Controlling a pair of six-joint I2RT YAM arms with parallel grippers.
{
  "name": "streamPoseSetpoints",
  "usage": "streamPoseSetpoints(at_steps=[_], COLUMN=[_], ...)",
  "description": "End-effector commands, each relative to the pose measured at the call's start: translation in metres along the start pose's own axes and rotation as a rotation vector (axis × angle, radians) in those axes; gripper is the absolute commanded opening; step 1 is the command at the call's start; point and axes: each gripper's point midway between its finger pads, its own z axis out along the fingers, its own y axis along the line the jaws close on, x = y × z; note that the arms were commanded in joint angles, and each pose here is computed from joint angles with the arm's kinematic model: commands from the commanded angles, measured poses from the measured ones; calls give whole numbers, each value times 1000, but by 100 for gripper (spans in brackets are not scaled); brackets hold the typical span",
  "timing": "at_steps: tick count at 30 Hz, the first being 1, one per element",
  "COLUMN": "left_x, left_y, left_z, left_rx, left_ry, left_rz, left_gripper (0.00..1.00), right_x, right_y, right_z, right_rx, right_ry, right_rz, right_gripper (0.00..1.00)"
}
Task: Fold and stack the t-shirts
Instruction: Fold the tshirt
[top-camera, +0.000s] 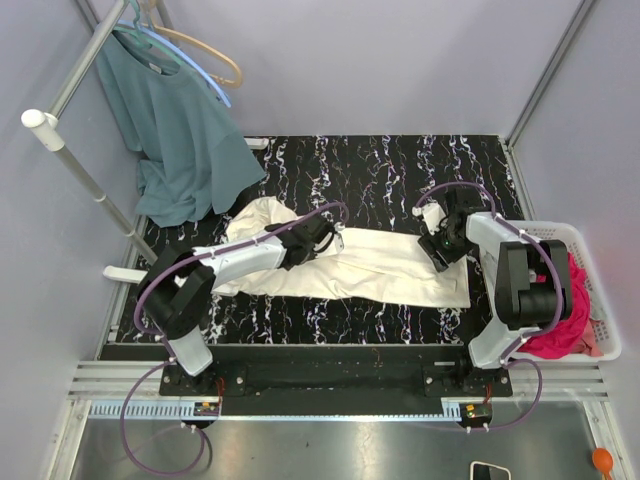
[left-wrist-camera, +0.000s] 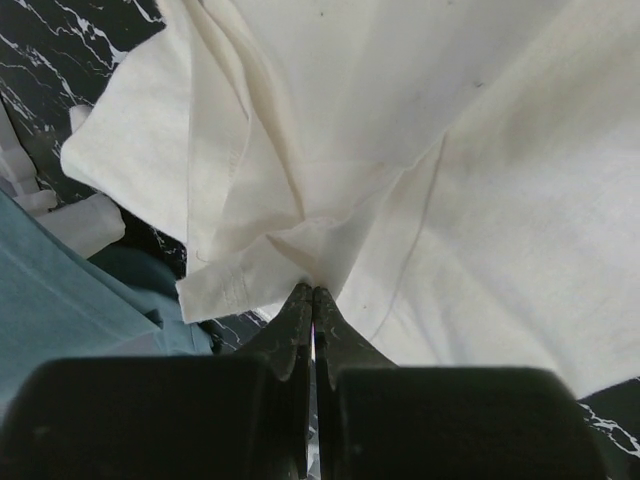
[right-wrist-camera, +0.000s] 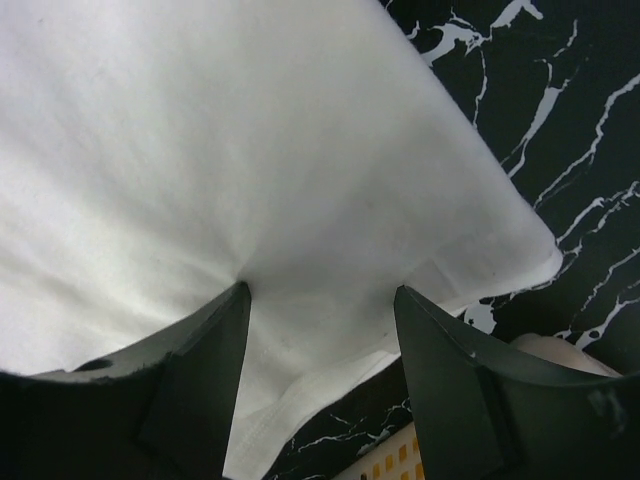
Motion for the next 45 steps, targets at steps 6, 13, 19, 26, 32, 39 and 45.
streamPoseSetpoints(at_steps=[6, 13, 19, 26, 32, 39, 45], left_x=[-26, -58, -70, -71, -91, -107, -115], left_y=[7, 45, 112, 125, 119, 123, 121], left_z=[-16, -38, -27, 16, 35, 54, 66], left_rx=[3, -86, -178, -96, 4, 67, 109], left_ry=[-65, -194, -273, -245, -317, -338, -320], left_rz=[-54, -136, -274, -205, -222, -356, -406], left_gripper=[16, 42, 68, 70, 70, 80, 91], right_x=[-10, 2, 3, 7, 11, 16, 19], right_y=[-14, -16, -12, -9, -7, -4, -1], right_z=[7, 7, 10, 13, 18, 18, 18], right_rx=[57, 90, 77, 68, 61, 57, 56], right_ry=[-13, 8, 8, 12, 23, 28, 29], right_rz=[-26, -44, -32, -33, -31, -36, -31], right_gripper=[68, 68, 68, 68, 68, 67, 66])
